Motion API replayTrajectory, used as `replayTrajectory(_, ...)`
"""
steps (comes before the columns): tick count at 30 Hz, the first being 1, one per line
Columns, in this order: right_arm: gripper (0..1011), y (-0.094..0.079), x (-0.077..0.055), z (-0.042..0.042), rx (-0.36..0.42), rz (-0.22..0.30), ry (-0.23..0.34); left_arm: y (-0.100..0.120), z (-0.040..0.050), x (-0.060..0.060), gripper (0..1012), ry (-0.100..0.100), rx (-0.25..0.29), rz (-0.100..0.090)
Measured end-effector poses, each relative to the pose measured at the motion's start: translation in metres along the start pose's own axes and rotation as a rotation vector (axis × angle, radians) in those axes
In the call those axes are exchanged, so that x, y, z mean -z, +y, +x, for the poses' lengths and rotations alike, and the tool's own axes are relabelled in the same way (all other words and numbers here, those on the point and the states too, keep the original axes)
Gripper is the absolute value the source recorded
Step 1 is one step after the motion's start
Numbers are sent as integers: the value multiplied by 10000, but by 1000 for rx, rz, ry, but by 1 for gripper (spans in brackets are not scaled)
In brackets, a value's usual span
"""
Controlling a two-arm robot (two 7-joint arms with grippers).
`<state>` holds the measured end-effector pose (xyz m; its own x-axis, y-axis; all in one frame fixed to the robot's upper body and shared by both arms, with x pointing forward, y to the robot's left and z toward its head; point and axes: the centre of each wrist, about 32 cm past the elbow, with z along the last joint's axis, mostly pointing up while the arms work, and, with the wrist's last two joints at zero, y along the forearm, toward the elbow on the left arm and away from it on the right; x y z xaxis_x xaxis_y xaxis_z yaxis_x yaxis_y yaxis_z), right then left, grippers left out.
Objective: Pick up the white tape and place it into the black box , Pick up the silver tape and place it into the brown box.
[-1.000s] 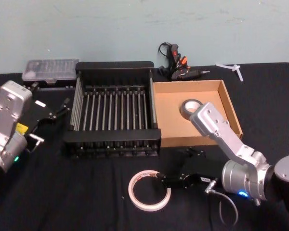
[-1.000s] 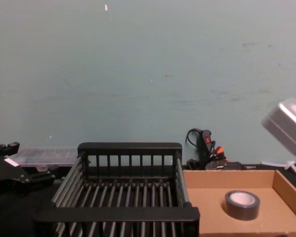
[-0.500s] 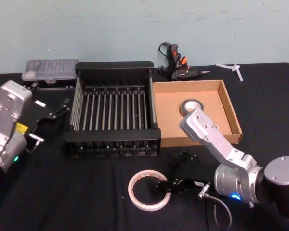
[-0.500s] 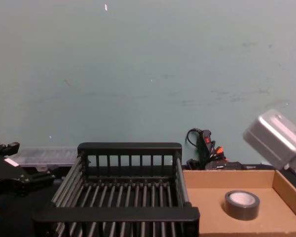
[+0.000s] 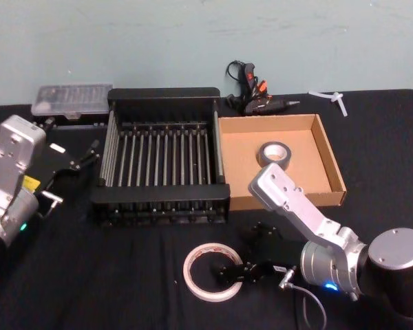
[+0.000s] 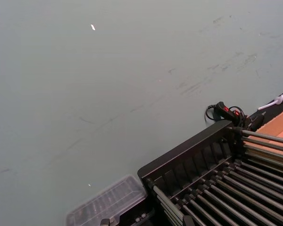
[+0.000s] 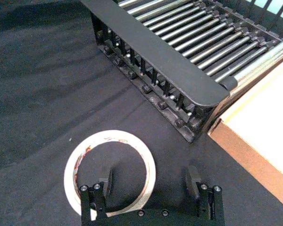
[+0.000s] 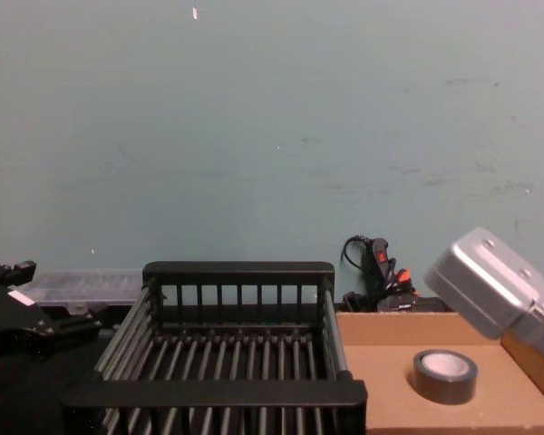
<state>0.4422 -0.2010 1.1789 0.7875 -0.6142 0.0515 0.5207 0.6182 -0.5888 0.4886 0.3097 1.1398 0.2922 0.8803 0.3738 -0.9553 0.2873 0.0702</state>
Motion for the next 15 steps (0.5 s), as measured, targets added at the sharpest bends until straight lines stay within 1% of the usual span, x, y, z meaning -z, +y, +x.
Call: replayTrajectory(15, 1002, 53, 16, 3, -7, -7, 6, 0, 0, 0, 1001, 0, 0, 0)
